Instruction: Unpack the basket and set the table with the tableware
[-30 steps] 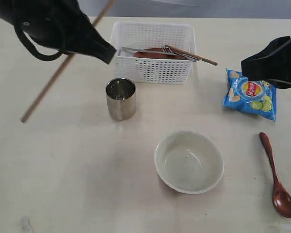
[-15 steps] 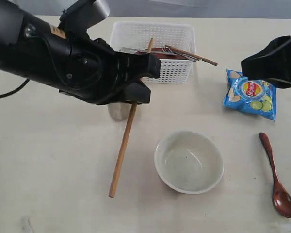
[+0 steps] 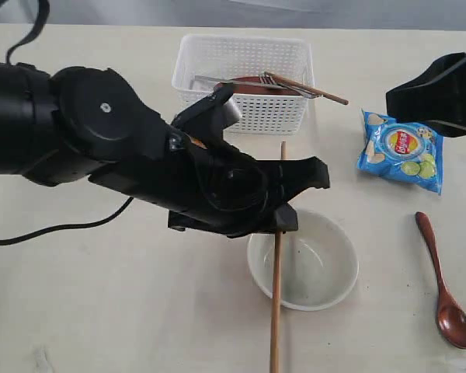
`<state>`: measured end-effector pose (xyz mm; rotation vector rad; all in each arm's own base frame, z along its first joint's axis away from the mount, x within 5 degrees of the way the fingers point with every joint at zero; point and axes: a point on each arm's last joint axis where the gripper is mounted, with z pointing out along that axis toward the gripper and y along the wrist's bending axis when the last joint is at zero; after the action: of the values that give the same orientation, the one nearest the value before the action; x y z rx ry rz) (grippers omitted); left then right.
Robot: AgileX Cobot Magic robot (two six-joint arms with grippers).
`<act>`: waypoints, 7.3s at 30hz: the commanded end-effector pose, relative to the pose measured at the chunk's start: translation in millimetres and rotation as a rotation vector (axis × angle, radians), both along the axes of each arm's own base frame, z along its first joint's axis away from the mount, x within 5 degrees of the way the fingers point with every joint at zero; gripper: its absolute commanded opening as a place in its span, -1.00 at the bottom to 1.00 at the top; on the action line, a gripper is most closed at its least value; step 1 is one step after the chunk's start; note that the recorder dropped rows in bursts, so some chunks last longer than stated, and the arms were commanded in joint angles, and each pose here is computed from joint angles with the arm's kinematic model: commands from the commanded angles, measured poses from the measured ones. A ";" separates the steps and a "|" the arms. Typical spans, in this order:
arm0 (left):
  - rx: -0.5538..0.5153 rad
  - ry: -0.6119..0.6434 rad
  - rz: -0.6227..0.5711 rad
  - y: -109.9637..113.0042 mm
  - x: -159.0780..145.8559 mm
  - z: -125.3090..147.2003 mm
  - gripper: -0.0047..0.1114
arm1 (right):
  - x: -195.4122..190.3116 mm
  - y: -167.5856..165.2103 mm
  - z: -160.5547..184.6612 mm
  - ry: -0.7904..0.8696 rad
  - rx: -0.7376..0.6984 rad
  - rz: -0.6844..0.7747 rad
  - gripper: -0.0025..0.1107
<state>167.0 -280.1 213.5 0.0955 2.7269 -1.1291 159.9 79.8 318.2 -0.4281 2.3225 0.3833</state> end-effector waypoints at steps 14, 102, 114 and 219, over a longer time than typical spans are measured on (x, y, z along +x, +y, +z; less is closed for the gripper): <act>0.046 -0.038 0.055 -21.8 13.6 -29.9 -0.92 | -0.3 -0.5 1.9 -0.013 0.002 -0.002 -0.45; 0.118 -0.031 0.038 -31.4 24.3 -59.5 -0.56 | -0.8 -0.6 1.4 -0.005 -0.001 -0.002 -0.45; 0.118 -0.031 0.038 -31.4 24.3 -59.5 -0.55 | -0.8 -0.6 1.4 -0.005 -0.001 -0.002 -0.45; -0.084 -0.837 -0.048 128.1 -47.1 107.5 -0.92 | 203.1 8.1 -59.3 0.537 -0.169 0.257 -0.09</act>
<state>120.0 -153.3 320.5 0.5101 1.9492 -0.9213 367.1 78.5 261.9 -0.6755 2.8392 0.5480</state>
